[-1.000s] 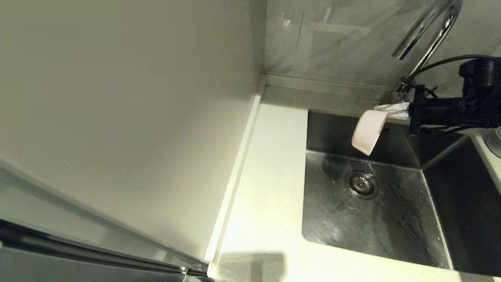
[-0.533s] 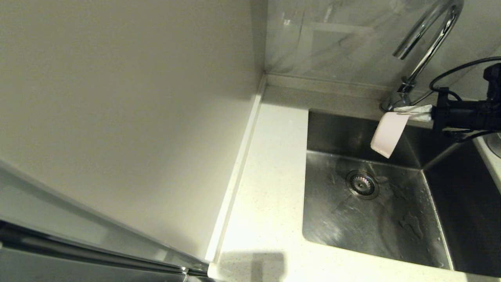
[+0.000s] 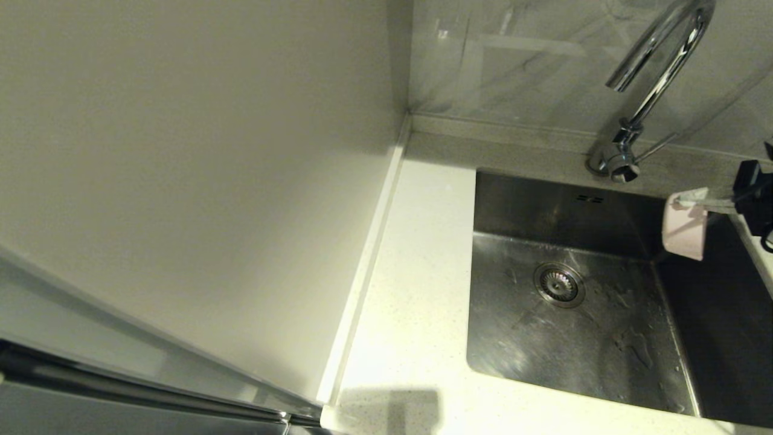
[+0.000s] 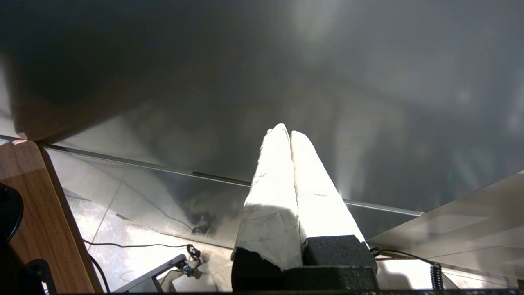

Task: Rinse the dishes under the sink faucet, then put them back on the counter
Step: Put a bowl back to the table from the sink

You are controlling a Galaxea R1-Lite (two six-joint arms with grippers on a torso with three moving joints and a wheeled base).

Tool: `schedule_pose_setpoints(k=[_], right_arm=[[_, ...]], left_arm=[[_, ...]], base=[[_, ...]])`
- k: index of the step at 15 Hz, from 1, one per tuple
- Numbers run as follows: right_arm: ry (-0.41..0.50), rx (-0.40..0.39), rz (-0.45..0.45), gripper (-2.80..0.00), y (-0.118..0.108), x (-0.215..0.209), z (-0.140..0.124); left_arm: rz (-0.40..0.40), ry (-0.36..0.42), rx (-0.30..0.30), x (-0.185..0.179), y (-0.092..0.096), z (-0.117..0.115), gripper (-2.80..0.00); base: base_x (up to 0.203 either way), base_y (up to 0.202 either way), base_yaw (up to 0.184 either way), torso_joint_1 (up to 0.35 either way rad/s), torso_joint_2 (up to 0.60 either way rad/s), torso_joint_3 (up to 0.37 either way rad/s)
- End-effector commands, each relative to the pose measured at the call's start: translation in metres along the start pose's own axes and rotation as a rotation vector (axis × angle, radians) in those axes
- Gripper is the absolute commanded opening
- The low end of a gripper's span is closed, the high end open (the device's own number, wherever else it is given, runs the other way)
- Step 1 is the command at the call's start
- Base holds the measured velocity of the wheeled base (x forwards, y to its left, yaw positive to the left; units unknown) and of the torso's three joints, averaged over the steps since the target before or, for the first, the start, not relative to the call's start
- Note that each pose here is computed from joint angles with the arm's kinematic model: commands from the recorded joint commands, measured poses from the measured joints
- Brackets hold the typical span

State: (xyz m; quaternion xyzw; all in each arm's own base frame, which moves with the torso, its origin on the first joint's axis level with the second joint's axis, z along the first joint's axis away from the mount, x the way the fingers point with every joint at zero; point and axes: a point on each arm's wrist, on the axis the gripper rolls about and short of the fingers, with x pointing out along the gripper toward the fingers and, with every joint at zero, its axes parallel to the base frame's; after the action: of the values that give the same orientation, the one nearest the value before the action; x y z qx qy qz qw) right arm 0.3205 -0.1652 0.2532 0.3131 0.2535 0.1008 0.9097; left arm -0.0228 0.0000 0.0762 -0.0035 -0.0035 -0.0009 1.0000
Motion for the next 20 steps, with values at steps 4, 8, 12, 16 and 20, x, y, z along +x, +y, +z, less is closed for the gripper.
schedule_pose_setpoints(k=[4, 8, 12, 16, 20], right_arm=[[-0.126, -0.893, -0.221, -2.80, 0.017, -0.086, 0.007], [-0.113, -1.050, -0.512, -2.80, 0.007, -0.131, -0.001], [-0.085, -1.037, -0.730, -2.80, -0.012, -0.155, -0.022], [0.009, -1.026, -0.858, -2.80, -0.010, -0.195, -0.069], [0.171, -0.858, -0.845, -2.80, 0.022, -0.209, -0.117]], left_arm=[[0.000, 0.002, -0.001, 0.000, 0.000, -0.001, -2.80], [0.000, 0.002, -0.001, 0.000, 0.000, -0.001, -2.80], [0.000, 0.002, -0.001, 0.000, 0.000, -0.001, -2.80], [0.000, 0.002, -0.001, 0.000, 0.000, -0.001, -2.80], [0.000, 0.002, -0.001, 0.000, 0.000, -0.001, -2.80]], base=[[0.000, 0.000, 0.000, 0.000, 0.00, 0.000], [0.000, 0.000, 0.000, 0.000, 0.00, 0.000], [0.000, 0.000, 0.000, 0.000, 0.00, 0.000], [0.000, 0.000, 0.000, 0.000, 0.00, 0.000], [0.000, 0.000, 0.000, 0.000, 0.00, 0.000]])
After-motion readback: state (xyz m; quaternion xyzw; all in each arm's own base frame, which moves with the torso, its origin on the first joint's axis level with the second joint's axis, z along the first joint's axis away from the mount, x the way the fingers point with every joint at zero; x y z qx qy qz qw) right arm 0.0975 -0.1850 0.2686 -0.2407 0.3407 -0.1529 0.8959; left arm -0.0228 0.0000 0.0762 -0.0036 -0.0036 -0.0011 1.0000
